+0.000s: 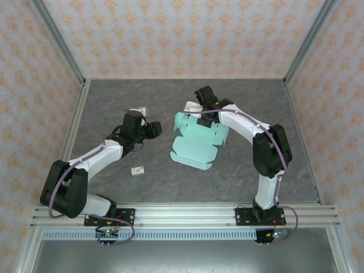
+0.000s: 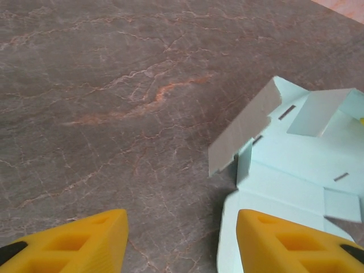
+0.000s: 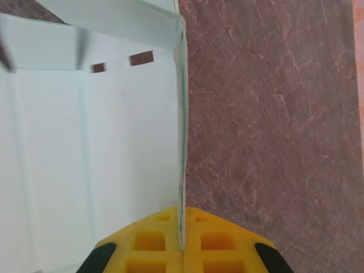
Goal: Fold the paper box
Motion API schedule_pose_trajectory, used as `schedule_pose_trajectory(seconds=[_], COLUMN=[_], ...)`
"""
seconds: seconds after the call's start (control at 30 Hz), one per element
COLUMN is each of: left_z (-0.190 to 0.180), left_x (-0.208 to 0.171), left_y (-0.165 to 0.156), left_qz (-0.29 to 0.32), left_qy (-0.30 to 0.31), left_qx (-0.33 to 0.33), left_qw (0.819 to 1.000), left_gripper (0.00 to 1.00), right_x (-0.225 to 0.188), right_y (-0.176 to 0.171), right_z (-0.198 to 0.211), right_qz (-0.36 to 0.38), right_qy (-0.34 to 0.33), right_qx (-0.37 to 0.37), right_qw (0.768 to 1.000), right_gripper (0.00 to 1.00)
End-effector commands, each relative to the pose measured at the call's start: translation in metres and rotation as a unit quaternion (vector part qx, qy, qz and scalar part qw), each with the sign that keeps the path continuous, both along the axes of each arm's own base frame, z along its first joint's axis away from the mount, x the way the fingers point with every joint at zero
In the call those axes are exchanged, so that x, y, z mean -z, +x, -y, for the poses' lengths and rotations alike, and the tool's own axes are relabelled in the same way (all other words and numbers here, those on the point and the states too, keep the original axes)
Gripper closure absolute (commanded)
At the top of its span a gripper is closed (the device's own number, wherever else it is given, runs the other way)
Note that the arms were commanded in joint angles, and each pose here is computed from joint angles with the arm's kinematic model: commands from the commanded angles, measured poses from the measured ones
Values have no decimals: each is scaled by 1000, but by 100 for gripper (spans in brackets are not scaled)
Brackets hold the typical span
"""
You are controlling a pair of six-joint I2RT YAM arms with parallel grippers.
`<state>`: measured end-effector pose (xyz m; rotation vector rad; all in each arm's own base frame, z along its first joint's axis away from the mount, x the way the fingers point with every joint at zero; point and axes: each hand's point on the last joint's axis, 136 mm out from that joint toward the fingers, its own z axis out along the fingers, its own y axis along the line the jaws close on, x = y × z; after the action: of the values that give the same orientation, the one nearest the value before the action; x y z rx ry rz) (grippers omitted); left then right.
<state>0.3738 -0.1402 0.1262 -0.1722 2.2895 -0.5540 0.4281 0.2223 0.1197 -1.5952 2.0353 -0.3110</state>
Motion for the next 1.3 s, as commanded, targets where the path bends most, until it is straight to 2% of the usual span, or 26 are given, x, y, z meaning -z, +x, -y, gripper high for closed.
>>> schedule_pose_trajectory(seconds=[0.0, 0.3, 0.6, 1.0, 1.27], left_z=[-6, 2, 10, 19, 22], left_x=[1, -3, -3, 21, 20], left_y=[10, 15, 38, 68, 66], left_qz=[21, 62, 84, 23, 13], left_qy=[3, 14, 38, 52, 82], left_qx=[-15, 25, 70, 132, 186], left_qw=[1000, 998, 993, 990, 979], left_gripper=[46, 44, 46, 46, 39], right_x=[-22, -30, -42, -33, -35], right_y=[13, 11, 9, 13, 16], right_z=[-8, -11, -12, -13, -19], right_qz=[68, 109, 146, 173, 209], right_qy=[-2, 15, 15, -12, -29], right_qx=[-20, -42, -63, -92, -123], right_qw=[998, 993, 987, 981, 970], right_gripper=[100, 100, 100, 100, 100])
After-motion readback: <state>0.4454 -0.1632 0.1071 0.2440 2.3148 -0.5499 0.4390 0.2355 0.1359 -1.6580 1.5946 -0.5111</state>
